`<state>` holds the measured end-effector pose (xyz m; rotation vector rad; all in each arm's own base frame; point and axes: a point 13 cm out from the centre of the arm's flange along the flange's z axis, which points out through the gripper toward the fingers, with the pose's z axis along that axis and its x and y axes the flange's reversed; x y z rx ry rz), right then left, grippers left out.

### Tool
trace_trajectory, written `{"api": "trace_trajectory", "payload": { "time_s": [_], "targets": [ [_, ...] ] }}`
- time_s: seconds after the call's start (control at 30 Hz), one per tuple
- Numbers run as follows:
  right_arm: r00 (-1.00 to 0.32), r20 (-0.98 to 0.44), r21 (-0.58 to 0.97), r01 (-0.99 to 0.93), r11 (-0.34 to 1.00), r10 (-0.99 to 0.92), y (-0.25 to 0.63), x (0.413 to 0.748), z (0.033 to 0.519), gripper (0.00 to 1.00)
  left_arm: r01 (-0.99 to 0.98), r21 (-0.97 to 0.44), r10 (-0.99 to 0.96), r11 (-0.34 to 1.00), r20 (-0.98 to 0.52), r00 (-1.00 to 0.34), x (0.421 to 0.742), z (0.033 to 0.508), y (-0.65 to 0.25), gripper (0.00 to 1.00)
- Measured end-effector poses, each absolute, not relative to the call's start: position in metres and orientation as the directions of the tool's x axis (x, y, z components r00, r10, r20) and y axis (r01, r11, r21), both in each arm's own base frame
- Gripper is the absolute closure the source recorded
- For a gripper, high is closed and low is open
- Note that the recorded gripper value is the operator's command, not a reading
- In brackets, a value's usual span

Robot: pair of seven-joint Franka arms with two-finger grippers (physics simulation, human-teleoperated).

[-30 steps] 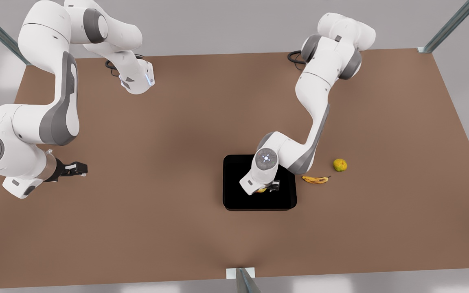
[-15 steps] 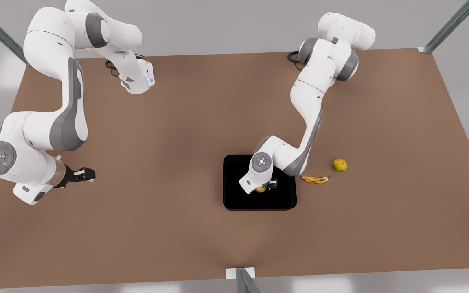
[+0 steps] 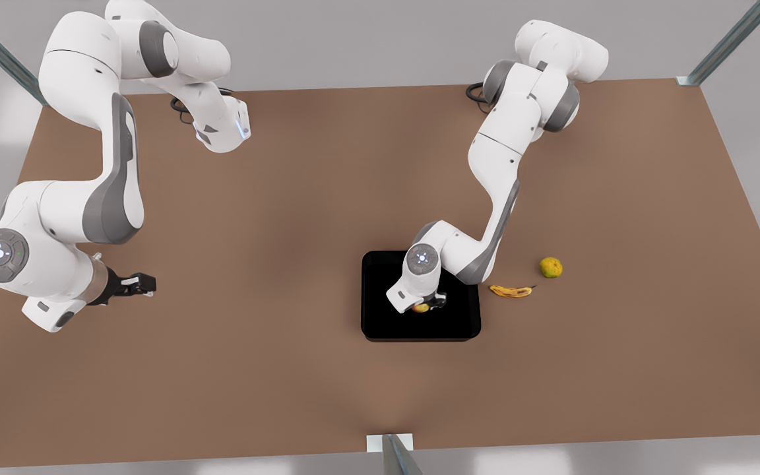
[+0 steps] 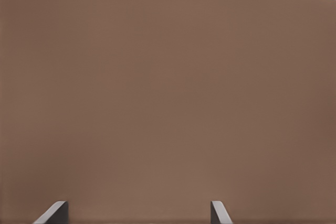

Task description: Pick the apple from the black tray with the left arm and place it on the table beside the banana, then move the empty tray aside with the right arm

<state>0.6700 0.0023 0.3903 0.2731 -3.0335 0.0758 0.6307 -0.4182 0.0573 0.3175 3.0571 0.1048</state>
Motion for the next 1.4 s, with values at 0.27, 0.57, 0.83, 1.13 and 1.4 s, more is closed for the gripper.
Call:
{"api": "trace_trajectory", "payload": {
  "time_s": [0.27,0.57,0.83,1.13,1.4],
  "targets": [
    [-0.981,0.098,-0.042,-0.174,0.984,-0.169,0.003,0.67,0.39,0.0,0.19,0.094,0.197,0.977,-0.071,-0.978,0.642,0.101,-0.413,0.26],
    [-0.955,0.095,-0.013,-0.284,0.959,-0.282,0.097,0.657,0.4,0.0,-0.02,0.132,-0.032,0.991,0.088,-0.996,0.724,0.226,-0.108,0.26],
    [-0.867,0.209,0.059,-0.45,0.891,-0.452,0.319,0.541,0.392,0.0,0.196,0.141,0.148,0.97,0.294,-0.944,0.703,0.125,0.002,0.25],
    [-0.929,0.318,0.108,-0.166,0.98,-0.192,0.407,0.476,0.288,0.02,0.409,0.088,0.362,0.908,0.325,-0.874,0.705,0.104,0.013,0.0],
    [-0.977,0.201,0.095,0.09,0.991,0.069,0.445,0.53,0.243,0.0,0.338,-0.061,0.34,0.939,0.026,-0.94,0.582,0.38,-0.085,0.0]
  ]
}}
